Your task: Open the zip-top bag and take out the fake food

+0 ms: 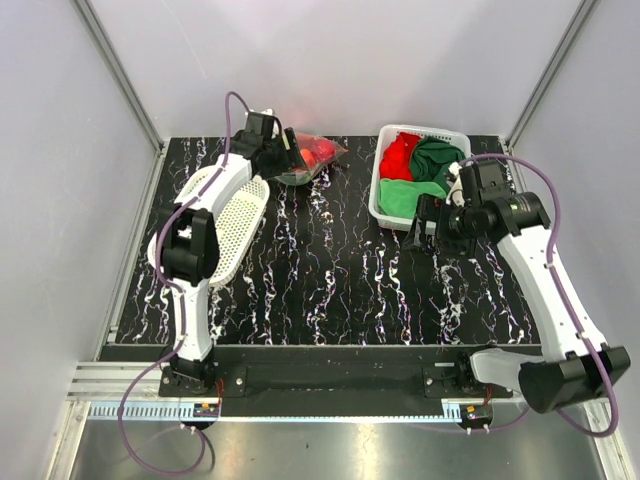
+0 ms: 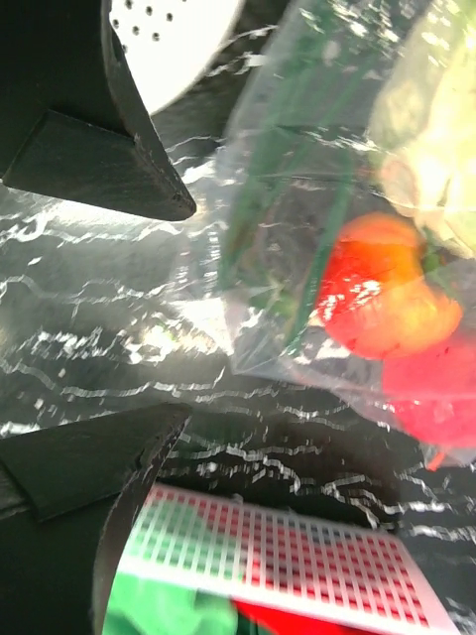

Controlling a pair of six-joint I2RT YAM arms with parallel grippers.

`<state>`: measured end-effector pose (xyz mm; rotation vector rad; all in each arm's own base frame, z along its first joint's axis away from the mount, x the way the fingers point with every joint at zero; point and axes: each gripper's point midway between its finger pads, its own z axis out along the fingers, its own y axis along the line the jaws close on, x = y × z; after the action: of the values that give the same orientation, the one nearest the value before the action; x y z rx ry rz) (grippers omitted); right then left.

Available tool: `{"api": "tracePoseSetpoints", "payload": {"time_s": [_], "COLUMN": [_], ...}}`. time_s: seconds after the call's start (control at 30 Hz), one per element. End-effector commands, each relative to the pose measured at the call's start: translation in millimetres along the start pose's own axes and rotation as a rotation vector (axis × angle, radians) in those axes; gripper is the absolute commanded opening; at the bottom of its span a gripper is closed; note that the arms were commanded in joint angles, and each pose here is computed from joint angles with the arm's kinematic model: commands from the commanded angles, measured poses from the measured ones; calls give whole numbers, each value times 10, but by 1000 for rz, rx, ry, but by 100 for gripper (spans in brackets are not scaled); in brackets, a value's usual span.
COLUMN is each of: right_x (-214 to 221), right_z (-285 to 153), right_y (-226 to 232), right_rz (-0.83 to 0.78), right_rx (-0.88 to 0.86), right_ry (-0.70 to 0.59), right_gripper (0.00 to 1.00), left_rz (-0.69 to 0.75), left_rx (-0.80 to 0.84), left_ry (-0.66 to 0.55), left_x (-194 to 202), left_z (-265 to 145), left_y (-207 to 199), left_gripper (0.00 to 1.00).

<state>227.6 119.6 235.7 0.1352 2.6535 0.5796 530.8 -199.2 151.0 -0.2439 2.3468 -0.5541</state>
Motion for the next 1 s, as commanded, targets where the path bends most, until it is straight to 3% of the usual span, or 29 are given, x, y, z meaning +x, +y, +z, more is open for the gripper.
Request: {"api": "tracePoseSetpoints", "payload": {"time_s": [0.0, 0.17, 0.2, 0.27, 0.4, 0.43, 0.6, 0.73, 0.9, 0.97], "right_x": [-195, -219, -216, -210, -171, -157, -27, 21, 60, 79], "right_z": [14, 71, 44, -38, -161, -205, -176, -292, -203, -171], "right_y": [36, 65, 99, 149, 150, 181, 181, 160, 85, 141], "right_rz": [-19, 34, 36, 14, -7, -13, 35, -8, 1, 9], "right_rx": [20, 24, 10, -17, -25, -48, -85, -73, -49, -82], "right_ry": [-27, 5, 7, -7, -44, -65, -82, -85, -73, -53], "right_gripper": [100, 100, 100, 100, 100, 100, 100, 100, 100, 100], "left_rz": [112, 108, 99, 84, 92, 113, 172, 150, 147, 137], "left_rx": [24, 2, 6, 38, 125, 150, 251, 270, 252, 258], "left_ry": [-49, -31, -19, -23, -5, -14, 60, 114, 205, 202], "left_x": [-110, -8, 31, 19, 138, 150, 537, 794, 1385, 1428], "left_z": [217, 409, 451, 467, 481, 483, 430, 367, 162, -2], "left_y": [-78, 31, 38, -36, -364, -465, -943, -1073, -1129, -1158], "left_gripper": [77, 66, 56, 45, 5, 2, 0, 0, 0, 0]}}
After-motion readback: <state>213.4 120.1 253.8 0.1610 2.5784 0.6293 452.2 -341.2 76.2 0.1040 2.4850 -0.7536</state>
